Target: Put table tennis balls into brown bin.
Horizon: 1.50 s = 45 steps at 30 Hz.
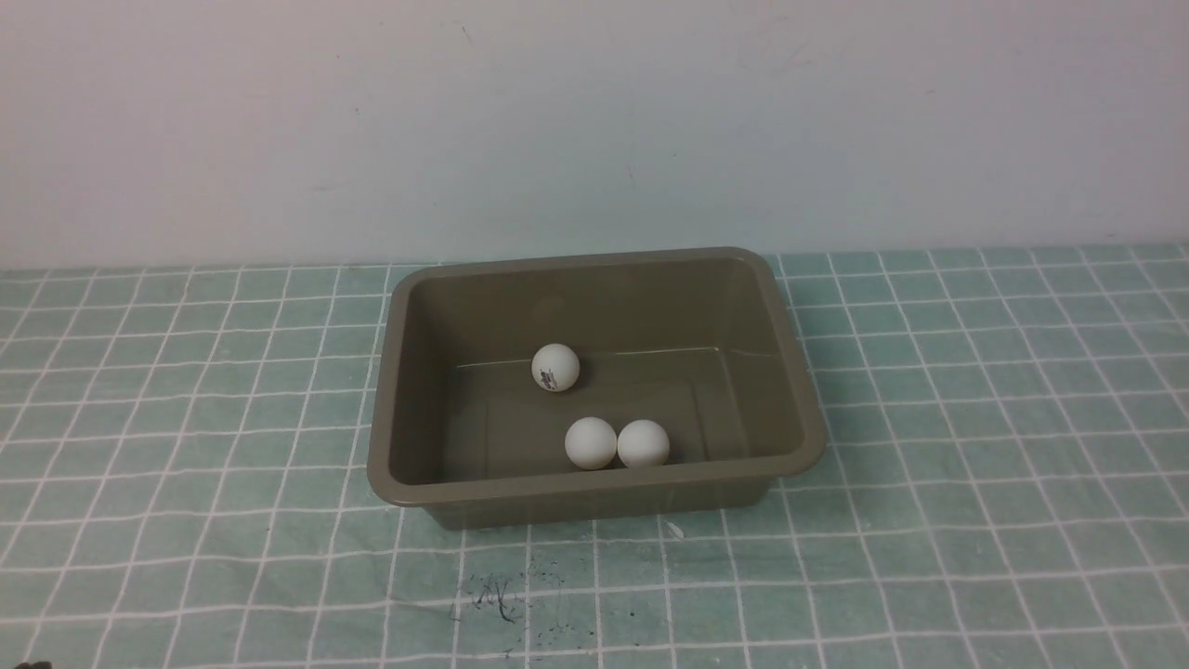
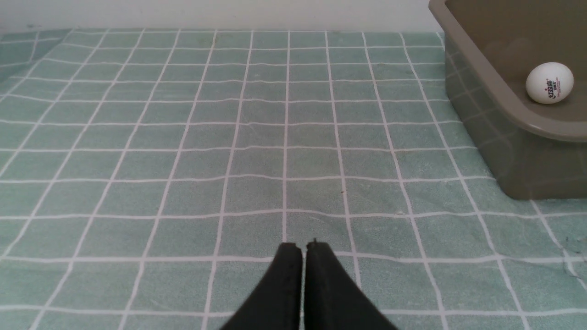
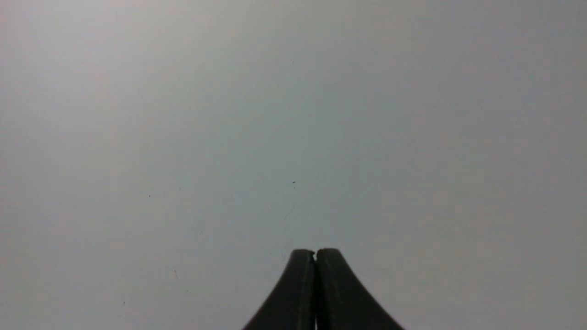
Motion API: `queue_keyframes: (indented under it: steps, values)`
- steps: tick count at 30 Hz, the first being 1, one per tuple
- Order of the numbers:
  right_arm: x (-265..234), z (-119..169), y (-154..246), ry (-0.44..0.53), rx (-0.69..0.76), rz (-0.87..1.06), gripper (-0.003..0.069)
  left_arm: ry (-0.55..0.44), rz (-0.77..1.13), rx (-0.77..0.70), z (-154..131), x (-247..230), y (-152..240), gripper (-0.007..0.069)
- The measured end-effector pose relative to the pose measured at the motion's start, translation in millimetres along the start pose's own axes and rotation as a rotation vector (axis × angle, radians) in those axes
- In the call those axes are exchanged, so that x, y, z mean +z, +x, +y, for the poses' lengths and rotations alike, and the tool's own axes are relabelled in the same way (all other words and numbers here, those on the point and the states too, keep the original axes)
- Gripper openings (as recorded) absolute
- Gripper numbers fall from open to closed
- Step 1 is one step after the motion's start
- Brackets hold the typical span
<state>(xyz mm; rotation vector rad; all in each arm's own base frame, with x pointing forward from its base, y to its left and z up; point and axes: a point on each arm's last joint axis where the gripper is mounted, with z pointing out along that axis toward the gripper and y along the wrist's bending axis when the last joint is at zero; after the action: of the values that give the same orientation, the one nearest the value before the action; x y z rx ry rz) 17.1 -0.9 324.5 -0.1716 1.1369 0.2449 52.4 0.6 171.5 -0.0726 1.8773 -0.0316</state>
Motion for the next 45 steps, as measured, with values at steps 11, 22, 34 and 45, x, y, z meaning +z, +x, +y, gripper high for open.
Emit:
queue_keyframes:
  steps: [11, 22, 34, 45]
  values:
    - [0.0, 0.0, 0.0, 0.000, 0.000, 0.000, -0.0015, -0.001, 0.000, 0.004, 0.1, 0.0, 0.0, -0.0005]
    - [0.0, 0.0, 0.0, 0.000, -0.001, 0.000, -0.0015, -0.001, 0.000, 0.004, 0.1, 0.0, 0.0, -0.0005]
    - [-0.1, -0.2, -0.5, -0.010, -0.079, -0.005, -0.0015, -0.002, 0.000, 0.005, 0.1, 0.0, 0.0, -0.0005]
    - [0.0, 0.4, -1.9, -0.002, -0.273, -0.022, -0.0015, -0.002, 0.000, 0.005, 0.2, 0.0, 0.0, -0.0005]
